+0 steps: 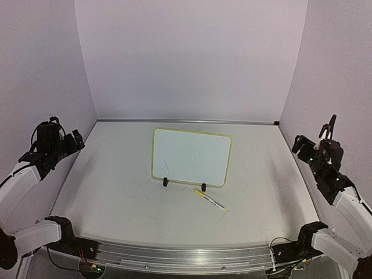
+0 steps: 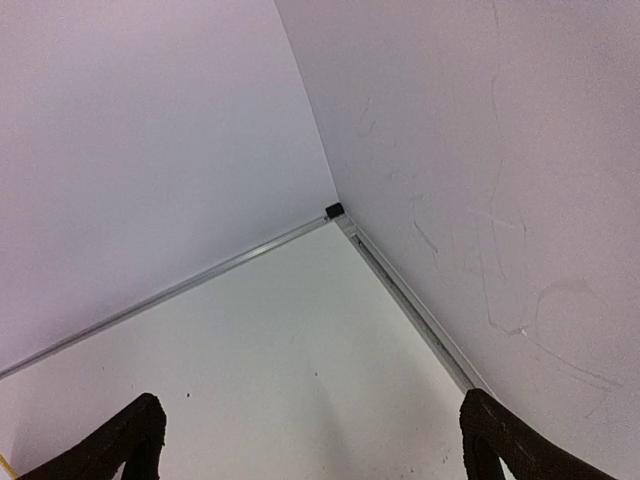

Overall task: Write a sentence on the whiteboard
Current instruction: Pick up the whiteboard marker from the center of the board.

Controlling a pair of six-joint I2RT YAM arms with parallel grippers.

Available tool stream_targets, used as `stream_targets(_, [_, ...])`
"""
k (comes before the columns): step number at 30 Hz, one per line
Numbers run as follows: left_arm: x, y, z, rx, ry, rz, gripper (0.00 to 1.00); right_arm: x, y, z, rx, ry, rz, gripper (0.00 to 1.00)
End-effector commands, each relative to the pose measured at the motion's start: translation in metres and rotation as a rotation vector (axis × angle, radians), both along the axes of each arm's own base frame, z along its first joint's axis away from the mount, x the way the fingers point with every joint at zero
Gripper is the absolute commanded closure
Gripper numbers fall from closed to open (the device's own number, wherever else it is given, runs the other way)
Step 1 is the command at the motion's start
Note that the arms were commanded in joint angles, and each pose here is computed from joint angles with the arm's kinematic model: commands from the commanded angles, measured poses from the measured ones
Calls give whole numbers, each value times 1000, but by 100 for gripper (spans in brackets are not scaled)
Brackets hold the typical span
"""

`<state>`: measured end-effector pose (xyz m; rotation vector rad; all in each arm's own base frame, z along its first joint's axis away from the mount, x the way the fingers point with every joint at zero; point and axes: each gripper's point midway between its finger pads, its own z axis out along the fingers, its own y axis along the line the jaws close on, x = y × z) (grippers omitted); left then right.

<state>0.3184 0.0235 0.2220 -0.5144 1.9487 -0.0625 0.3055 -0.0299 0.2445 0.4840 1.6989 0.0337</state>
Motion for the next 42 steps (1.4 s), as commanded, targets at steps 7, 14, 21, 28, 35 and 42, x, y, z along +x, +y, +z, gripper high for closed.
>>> stream_targets(7, [1,-71,20,-134,32,-333,1,15,51,-21,74,228,276,2])
stream_targets(14, [-4,-140,-17,-58,116,-447,1,8,131,-41,91,323,515,5])
stream_targets(21, [-6,-182,-46,-145,136,-526,1,-34,243,-95,-52,489,814,14])
stream_targets(28, [-12,-187,-66,-195,180,-534,1,-70,312,-157,-259,643,938,29])
stream_targets(35, [-24,-189,-73,-217,213,-563,1,-71,330,-197,-370,733,945,44])
stream_targets(42, [-29,-201,-73,-221,228,-644,1,-71,329,-224,-428,802,935,55])
